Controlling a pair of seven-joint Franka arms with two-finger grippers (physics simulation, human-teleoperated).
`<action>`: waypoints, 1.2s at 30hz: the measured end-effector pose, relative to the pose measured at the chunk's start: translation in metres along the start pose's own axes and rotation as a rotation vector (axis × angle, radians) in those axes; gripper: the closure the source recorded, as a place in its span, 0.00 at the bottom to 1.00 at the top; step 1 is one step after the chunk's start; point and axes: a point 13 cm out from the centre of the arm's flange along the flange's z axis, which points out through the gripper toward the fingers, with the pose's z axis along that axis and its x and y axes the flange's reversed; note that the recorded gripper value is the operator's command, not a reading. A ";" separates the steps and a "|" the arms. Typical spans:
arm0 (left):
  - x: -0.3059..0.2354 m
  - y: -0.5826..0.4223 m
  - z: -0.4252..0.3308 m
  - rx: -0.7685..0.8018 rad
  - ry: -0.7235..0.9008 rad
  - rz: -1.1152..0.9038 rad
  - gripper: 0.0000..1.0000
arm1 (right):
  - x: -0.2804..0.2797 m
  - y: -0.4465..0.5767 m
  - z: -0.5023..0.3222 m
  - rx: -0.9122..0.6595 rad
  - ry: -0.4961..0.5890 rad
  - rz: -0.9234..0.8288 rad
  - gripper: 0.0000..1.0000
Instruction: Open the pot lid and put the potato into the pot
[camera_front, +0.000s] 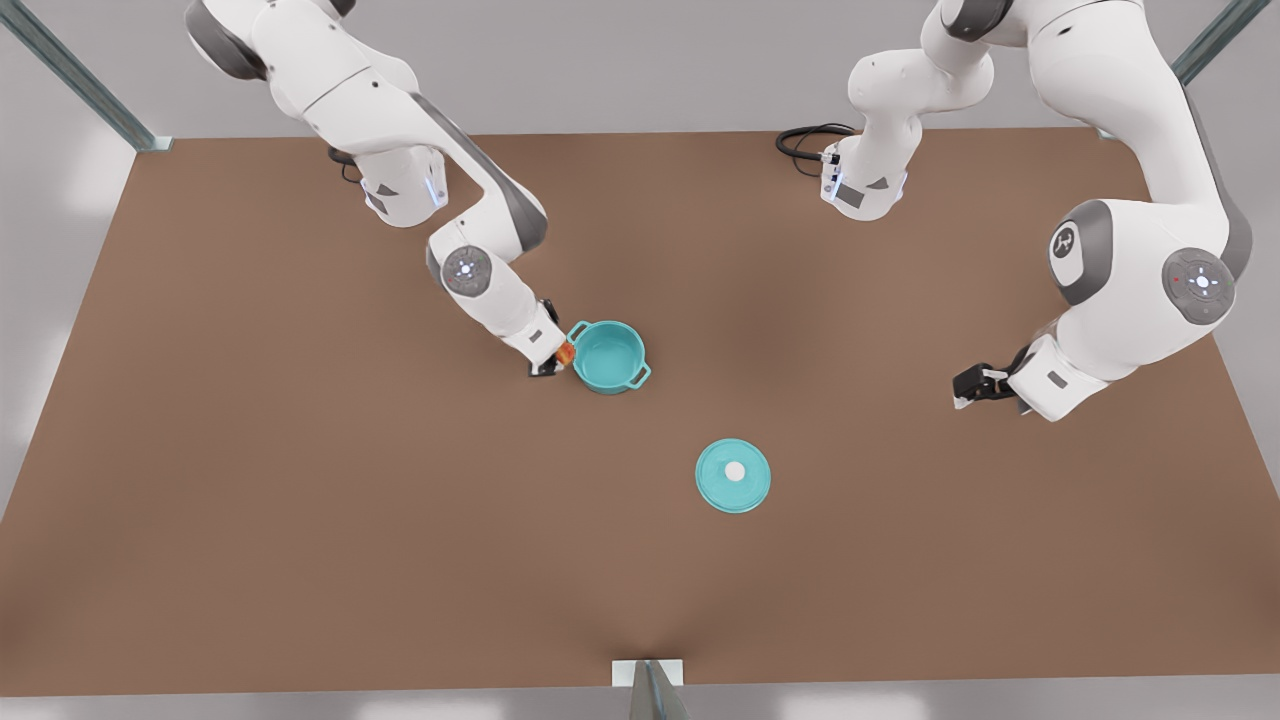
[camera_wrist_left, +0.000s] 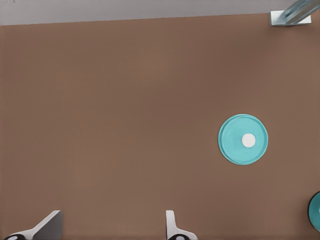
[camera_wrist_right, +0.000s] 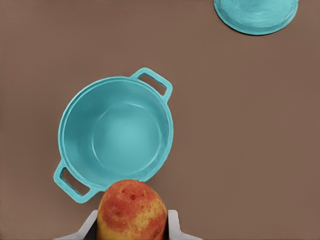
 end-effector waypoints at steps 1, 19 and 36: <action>0.000 -0.002 0.000 0.000 0.000 0.004 0.00 | -0.013 0.006 0.001 -0.005 -0.005 -0.002 0.50; 0.001 0.001 0.001 0.000 0.002 0.008 0.00 | -0.056 0.014 0.076 -0.086 0.014 0.220 0.48; 0.001 0.001 0.001 0.001 0.002 0.012 0.00 | 0.220 -0.192 -0.297 0.265 -0.054 0.861 0.00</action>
